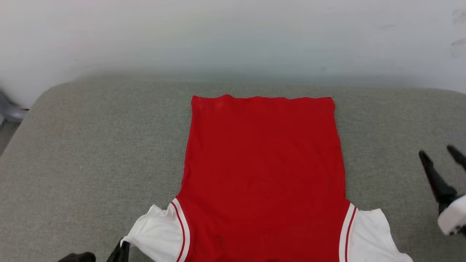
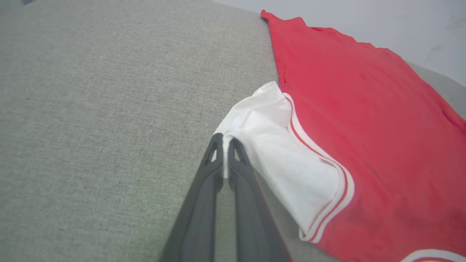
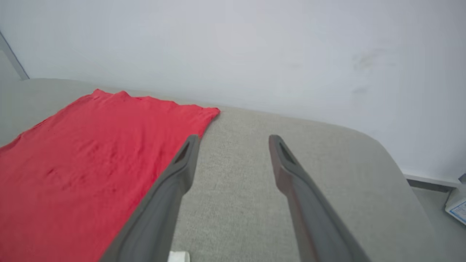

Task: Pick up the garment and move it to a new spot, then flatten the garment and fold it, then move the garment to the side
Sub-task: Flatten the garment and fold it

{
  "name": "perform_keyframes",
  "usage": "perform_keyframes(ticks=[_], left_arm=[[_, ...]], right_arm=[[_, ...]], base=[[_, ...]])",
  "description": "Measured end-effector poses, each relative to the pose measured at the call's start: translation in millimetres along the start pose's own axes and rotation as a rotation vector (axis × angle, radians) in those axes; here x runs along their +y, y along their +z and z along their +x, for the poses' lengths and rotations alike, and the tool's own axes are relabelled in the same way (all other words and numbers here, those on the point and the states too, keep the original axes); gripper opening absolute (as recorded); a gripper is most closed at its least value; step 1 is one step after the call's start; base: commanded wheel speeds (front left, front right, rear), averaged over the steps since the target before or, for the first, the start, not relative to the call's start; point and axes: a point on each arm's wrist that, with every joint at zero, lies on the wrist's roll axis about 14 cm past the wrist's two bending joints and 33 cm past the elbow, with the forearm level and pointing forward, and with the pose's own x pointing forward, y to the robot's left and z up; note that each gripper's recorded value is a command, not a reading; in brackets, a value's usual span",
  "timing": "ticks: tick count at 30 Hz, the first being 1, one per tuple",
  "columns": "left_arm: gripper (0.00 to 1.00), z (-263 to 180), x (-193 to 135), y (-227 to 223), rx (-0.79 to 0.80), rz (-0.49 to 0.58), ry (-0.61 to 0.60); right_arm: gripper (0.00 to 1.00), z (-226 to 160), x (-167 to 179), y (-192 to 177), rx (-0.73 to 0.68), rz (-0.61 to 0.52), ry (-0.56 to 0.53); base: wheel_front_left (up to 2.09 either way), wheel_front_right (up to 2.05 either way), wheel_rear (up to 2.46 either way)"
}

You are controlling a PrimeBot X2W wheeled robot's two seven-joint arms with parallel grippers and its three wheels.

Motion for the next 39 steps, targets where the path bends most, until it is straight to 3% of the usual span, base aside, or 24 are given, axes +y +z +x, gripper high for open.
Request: perform_keyframes(ticks=[6, 12, 19, 25, 31, 39], left_arm=[[0.0, 18, -11, 17, -0.049, 0.008, -0.018], [0.0, 39, -17, 22, -0.067, -0.002, -0.012], [0.0, 60, -15, 12, -0.049, -0.019, 0.015], [0.0, 77, -12, 1, -0.029, -0.024, 0.037], [0.0, 88, -6, -11, -0.007, -0.034, 0.064], [0.0, 92, 7, -24, 0.018, -0.029, 0.106]], right_arm=[[1.0, 63, 10, 76, -0.111, -0.073, 0.051], [1.0, 135, 26, 91, 0.022, -0.159, 0.126], [1.0, 205, 36, 27, 0.431, -0.137, 0.165], [1.0, 233, 44, -37, 0.777, -0.165, 0.19], [1.0, 257, 54, -85, 0.919, -0.164, 0.2], [1.0, 259, 67, -145, 1.048, -0.182, 0.233]], base=[[0.0, 0.0, 0.0], [0.0, 0.0, 0.0], [0.0, 0.0, 0.0], [0.0, 0.0, 0.0], [0.0, 0.0, 0.0], [0.0, 0.0, 0.0]])
